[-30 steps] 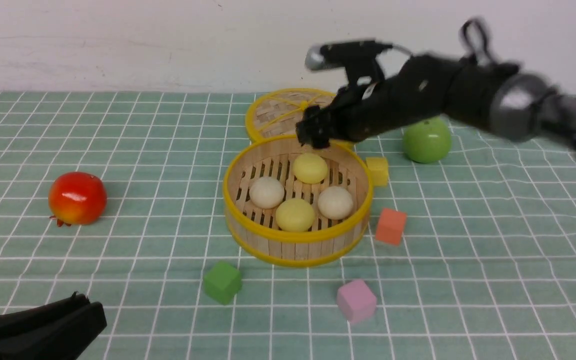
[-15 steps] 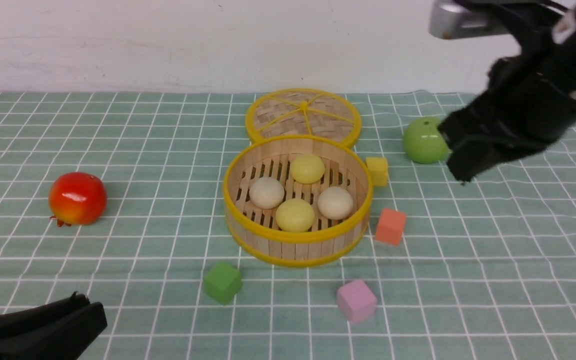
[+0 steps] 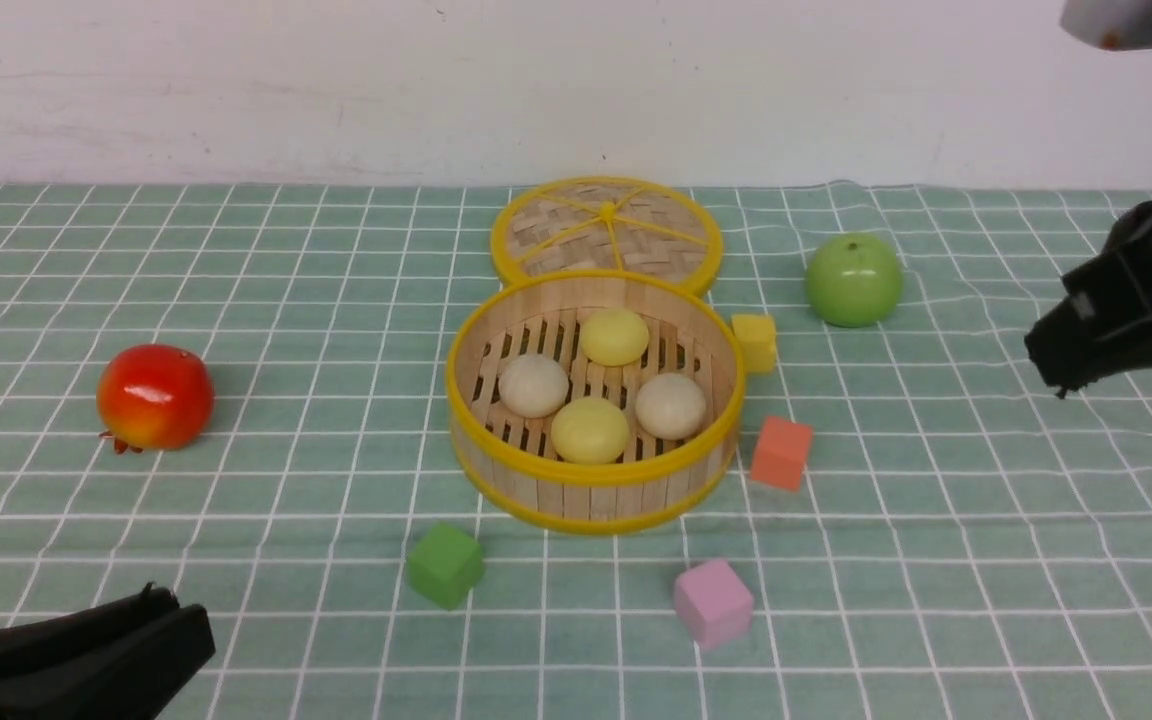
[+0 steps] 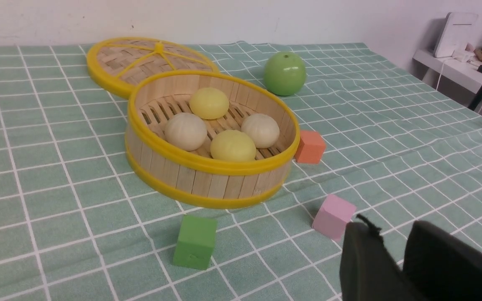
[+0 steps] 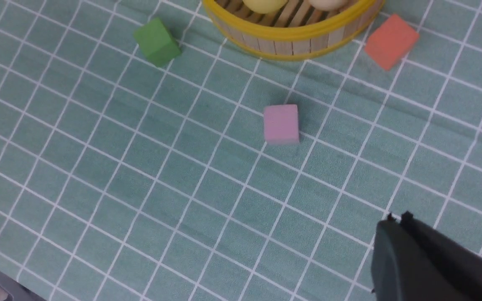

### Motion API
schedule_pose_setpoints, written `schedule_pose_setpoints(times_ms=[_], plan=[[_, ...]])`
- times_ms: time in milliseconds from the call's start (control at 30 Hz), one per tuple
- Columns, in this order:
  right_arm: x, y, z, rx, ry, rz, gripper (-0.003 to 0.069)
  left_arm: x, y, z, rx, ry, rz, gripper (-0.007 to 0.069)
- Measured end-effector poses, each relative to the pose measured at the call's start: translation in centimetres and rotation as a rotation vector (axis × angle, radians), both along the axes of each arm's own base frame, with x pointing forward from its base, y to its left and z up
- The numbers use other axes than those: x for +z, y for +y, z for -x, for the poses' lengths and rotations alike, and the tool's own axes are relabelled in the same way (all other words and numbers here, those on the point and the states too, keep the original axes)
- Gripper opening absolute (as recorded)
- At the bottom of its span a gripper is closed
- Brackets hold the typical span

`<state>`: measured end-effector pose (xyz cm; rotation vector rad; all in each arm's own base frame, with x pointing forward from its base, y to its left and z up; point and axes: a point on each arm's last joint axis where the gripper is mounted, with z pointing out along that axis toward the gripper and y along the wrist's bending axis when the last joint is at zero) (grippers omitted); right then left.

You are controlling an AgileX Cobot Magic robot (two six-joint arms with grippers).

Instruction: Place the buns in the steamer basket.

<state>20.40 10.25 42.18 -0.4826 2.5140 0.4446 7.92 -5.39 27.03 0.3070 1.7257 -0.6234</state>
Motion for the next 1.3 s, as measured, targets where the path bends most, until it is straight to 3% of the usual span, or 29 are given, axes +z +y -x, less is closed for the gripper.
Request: schedule_pose_setpoints(times_ms=[200, 367, 433, 467, 500, 533, 567, 600, 667, 800, 1300], plan=[[-0.2, -0.9, 0.7, -0.022, -0.019, 0.036, -0.0013, 0.0, 0.0, 0.0, 0.0, 0.0, 0.0, 0.0147], [-1.0, -5.0, 5.9, -0.111, -0.241, 0.075, -0.001, 0.0, 0.0, 0.0, 0.0, 0.0, 0.0, 0.0149], [-4.8, -7.3, 8.8, -0.216, -0.418, 0.072, -0.001, 0.0, 0.0, 0.0, 0.0, 0.0, 0.0, 0.0153], [-4.6, -7.4, 9.3, -0.218, -0.436, 0.07, -0.001, 0.0, 0.0, 0.0, 0.0, 0.0, 0.0, 0.0153], [-8.1, -8.6, 11.3, -0.288, -0.549, 0.073, -0.001, 0.0, 0.0, 0.0, 0.0, 0.0, 0.0, 0.0155], [-8.6, -8.7, 11.5, -0.296, -0.543, 0.079, -0.001, 0.0, 0.0, 0.0, 0.0, 0.0, 0.0, 0.0155], [-12.9, -9.4, 13.1, -0.353, -0.631, 0.069, -0.0009, 0.0, 0.0, 0.0, 0.0, 0.0, 0.0, 0.0156], [-13.5, -9.4, 13.0, -0.357, -0.622, 0.073, -0.0008, 0.0, 0.0, 0.0, 0.0, 0.0, 0.0, 0.0156], [-19.2, -9.9, 14.7, -0.408, -0.682, 0.07, -0.0007, 0.0, 0.0, 0.0, 0.0, 0.0, 0.0, 0.0162], [-24.5, -10.0, 15.3, -0.424, -0.669, 0.079, -0.0006, 0.0, 0.0, 0.0, 0.0, 0.0, 0.0, 0.0165], [-24.7, -10.0, 15.2, -0.431, -0.701, 0.06, 0.0001, 0.0, 0.0, 0.0, 0.0, 0.002, -0.001, 0.0177]])
